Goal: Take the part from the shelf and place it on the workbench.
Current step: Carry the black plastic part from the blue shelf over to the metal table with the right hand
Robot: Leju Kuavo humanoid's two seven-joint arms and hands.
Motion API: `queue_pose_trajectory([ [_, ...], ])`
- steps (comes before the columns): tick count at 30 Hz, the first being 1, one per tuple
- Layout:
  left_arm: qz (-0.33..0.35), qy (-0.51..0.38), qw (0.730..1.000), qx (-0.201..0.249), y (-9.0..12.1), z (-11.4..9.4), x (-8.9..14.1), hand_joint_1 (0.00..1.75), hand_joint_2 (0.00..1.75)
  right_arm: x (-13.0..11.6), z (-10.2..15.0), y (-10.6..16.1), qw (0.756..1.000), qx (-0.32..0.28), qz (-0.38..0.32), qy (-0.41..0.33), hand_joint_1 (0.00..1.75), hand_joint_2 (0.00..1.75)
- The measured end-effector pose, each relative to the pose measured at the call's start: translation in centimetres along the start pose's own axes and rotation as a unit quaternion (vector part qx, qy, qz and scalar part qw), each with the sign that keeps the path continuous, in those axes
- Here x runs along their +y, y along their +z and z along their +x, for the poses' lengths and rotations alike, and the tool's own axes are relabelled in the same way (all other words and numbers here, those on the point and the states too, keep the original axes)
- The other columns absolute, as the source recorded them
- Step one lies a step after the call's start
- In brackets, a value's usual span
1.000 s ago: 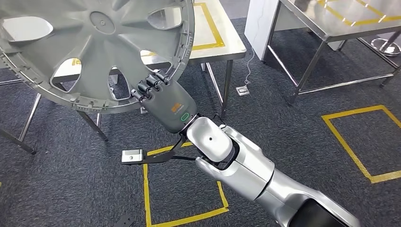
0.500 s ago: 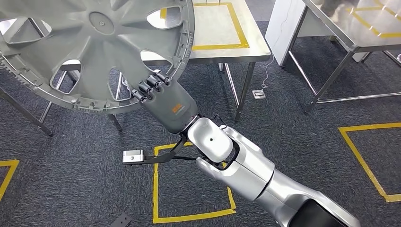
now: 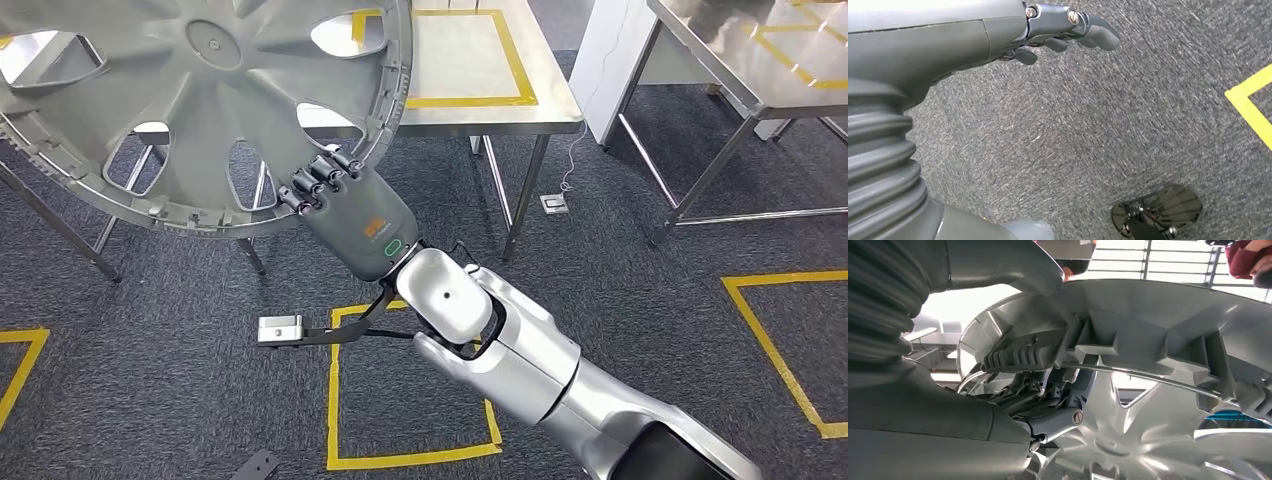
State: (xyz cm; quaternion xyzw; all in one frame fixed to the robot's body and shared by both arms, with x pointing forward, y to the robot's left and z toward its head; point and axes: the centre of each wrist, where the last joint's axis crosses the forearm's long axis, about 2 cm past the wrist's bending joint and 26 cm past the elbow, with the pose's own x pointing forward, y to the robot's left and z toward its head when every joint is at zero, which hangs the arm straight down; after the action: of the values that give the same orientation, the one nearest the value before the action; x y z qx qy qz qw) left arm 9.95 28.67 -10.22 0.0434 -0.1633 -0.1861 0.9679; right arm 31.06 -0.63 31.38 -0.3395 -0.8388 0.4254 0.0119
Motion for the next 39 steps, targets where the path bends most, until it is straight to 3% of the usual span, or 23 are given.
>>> queue_pose_trajectory([
  [39, -0.006, 0.008, 1.000, 0.004, 0.12, -0.65, -0.69, 0.00, 1.75, 0.96, 0.25, 0.36, 1.000, 0.006, 0.016, -0.002, 1.75, 1.75],
])
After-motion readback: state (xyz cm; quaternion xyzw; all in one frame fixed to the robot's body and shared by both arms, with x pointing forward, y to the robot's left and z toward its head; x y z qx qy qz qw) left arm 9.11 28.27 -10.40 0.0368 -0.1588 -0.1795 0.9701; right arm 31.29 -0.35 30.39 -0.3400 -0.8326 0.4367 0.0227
